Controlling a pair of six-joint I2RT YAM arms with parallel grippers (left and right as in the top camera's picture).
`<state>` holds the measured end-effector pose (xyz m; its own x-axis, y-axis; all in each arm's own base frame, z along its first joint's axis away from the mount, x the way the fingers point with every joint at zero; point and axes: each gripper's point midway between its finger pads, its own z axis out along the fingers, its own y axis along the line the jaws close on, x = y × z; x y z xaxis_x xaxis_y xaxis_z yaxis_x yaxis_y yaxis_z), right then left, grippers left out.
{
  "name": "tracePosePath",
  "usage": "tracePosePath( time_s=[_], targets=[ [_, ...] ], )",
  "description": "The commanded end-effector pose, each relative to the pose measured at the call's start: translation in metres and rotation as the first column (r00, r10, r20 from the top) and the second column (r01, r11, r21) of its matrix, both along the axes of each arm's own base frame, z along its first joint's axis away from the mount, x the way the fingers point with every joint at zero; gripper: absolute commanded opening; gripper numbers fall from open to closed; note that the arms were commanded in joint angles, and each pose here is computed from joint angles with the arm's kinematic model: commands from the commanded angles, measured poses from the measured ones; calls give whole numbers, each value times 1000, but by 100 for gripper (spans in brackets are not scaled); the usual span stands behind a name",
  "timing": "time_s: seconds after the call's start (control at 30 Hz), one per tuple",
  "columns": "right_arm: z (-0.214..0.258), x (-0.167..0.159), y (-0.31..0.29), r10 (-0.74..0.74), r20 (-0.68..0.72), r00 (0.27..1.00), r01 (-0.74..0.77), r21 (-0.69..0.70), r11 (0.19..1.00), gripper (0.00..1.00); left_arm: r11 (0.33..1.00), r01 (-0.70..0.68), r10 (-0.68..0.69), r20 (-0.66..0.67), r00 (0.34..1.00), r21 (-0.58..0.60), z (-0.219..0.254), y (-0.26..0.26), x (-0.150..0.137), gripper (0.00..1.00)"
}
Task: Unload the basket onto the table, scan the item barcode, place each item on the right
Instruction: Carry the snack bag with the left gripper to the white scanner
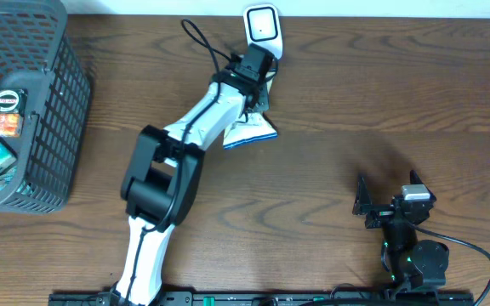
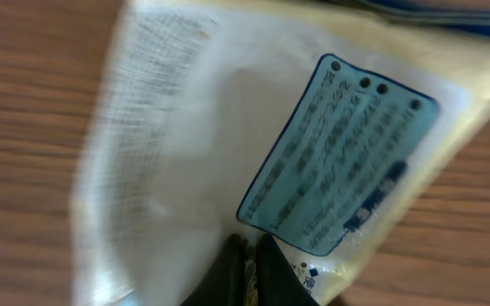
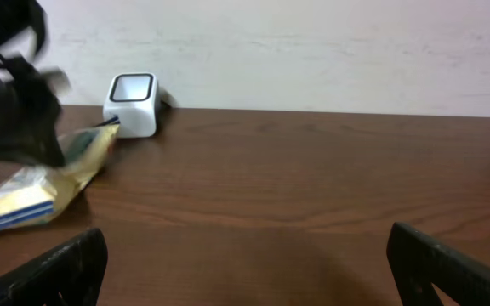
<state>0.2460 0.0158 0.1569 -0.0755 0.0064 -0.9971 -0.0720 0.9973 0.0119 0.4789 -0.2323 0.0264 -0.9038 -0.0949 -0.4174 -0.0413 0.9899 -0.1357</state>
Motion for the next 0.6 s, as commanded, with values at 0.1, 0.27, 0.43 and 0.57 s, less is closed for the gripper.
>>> tracePosePath(
  time_s=[0.1,0.27,0.43,0.57],
  targets=[
    [-1,0,2,10,0,1000,-10,-7,1000,99,995,97,-98,17,995,5,16,-18,-9,8],
    [0,0,2,10,1,1000,-10,-7,1000,99,993,104,-92,167,982,-60,109,-18,-9,8],
    [0,0,2,10,1,1000,-10,-7,1000,99,995,99,-98,42,994,-4,101,-1,-40,8],
    [0,0,2,10,1,1000,-10,-7,1000,99,993,107,-102,-102,990,48,59,6,-62,8]
  ],
)
